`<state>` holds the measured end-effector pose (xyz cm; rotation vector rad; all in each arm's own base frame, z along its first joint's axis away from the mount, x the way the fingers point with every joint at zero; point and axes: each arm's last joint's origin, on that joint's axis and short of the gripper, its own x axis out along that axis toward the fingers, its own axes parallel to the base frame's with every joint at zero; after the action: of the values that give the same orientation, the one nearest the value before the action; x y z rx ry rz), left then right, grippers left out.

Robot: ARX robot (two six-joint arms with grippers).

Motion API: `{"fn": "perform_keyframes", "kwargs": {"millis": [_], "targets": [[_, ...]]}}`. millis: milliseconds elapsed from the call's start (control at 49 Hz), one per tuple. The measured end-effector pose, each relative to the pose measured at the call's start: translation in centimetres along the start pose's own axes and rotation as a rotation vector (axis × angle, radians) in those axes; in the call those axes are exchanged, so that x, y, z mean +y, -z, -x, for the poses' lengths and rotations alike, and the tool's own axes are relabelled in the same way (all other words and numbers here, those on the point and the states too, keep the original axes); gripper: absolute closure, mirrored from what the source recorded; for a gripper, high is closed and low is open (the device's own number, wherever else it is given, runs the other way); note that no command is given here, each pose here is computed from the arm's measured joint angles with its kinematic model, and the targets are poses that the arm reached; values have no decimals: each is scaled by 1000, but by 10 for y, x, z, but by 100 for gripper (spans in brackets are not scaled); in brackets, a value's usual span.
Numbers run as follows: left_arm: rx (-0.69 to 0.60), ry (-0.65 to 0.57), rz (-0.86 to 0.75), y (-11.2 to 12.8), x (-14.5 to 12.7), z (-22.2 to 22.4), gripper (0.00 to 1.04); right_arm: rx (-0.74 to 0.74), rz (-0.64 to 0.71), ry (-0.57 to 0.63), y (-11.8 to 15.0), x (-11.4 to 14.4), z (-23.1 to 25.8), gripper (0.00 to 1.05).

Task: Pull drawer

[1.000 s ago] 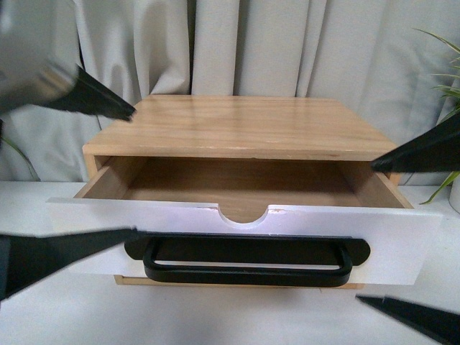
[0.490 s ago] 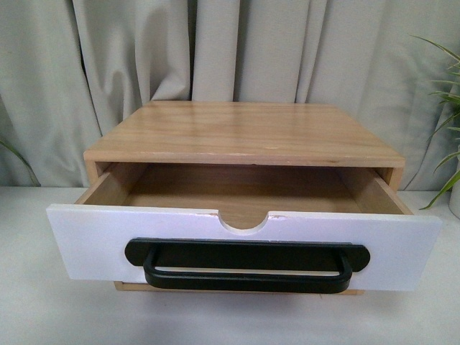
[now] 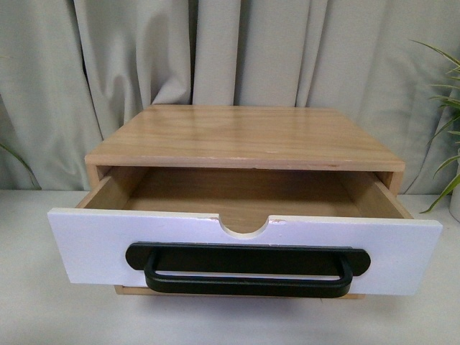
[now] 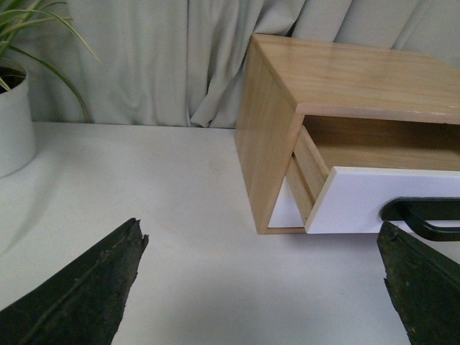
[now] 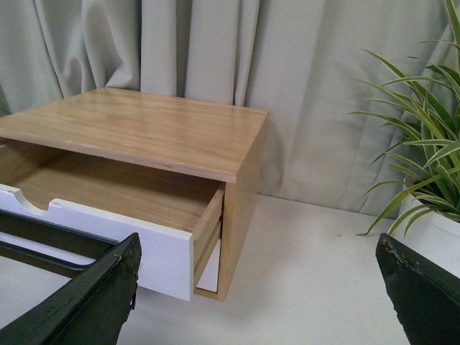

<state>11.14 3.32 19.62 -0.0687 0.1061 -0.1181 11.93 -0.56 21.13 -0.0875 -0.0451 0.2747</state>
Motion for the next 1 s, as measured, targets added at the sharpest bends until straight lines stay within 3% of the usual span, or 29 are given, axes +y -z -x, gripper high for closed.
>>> {"fn": "perform_keyframes", "kwargs": {"millis": [102, 143, 286, 469, 1000], "targets": [[-93, -125, -54, 4, -5, 0, 27, 50, -58, 228, 8, 6, 1, 29], [-105, -130, -59, 6, -8, 1, 36, 51, -64, 266, 10, 7, 2, 38], [-90, -122, -56, 13, -15, 5, 60, 45, -71, 276, 17, 8, 5, 61], [-107, -150, -59, 21, -26, 8, 101, 44, -72, 275, 26, 10, 9, 102], [-111, -118, -64, 33, -32, 7, 101, 48, -75, 273, 44, 15, 21, 104]]}}
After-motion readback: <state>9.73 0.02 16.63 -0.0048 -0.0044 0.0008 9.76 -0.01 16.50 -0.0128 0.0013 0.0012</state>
